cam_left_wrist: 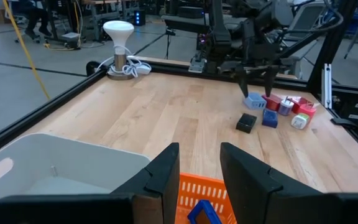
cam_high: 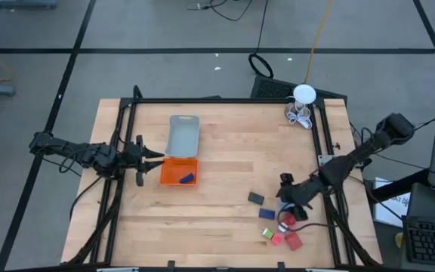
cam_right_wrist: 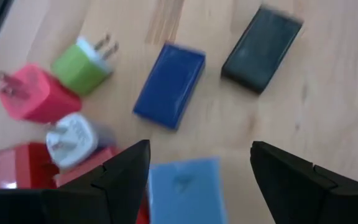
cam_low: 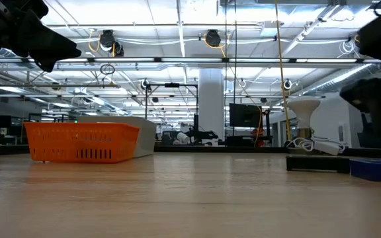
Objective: Pick & Place Office items
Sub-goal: Put the purple charger adapter into the gray bin
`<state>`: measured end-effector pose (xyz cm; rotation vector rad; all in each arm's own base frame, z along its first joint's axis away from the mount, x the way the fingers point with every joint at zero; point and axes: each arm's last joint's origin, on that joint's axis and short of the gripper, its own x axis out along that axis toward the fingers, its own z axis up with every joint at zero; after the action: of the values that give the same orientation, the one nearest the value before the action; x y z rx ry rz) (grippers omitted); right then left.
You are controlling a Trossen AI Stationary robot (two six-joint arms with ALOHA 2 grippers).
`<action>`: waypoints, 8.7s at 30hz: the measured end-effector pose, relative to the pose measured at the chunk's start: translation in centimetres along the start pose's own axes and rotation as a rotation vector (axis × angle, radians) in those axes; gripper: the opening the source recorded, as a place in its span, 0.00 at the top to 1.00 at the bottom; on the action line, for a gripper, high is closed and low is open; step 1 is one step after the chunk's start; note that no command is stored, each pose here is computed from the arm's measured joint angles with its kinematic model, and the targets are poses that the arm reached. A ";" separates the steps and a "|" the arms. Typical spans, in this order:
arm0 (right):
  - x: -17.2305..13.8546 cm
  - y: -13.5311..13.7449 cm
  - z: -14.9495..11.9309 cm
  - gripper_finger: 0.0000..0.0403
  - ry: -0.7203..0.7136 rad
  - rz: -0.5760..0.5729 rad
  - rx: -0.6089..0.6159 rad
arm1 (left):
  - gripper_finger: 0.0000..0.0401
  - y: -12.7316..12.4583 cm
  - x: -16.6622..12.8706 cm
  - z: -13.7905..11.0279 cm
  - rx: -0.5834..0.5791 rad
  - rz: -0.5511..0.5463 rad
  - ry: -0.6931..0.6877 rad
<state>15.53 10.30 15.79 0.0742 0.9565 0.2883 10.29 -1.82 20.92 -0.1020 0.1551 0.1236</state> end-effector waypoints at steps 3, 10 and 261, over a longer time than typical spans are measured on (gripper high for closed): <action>0.2 0.9 -0.7 0.33 0.042 0.012 0.007 | 0.71 0.0 0.0 0.0 0.000 0.000 0.000; 1.2 1.4 -2.0 0.33 0.106 -0.094 -0.057 | 0.71 0.0 0.0 0.0 0.000 0.000 -0.001; -8.8 -7.2 7.7 0.21 -0.951 -0.265 -0.100 | 0.46 -4.0 13.7 2.4 -0.084 0.392 -0.046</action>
<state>18.60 1.52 25.87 -0.0126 0.0022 0.0316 24.58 -3.93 21.43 -0.1519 0.1224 0.5231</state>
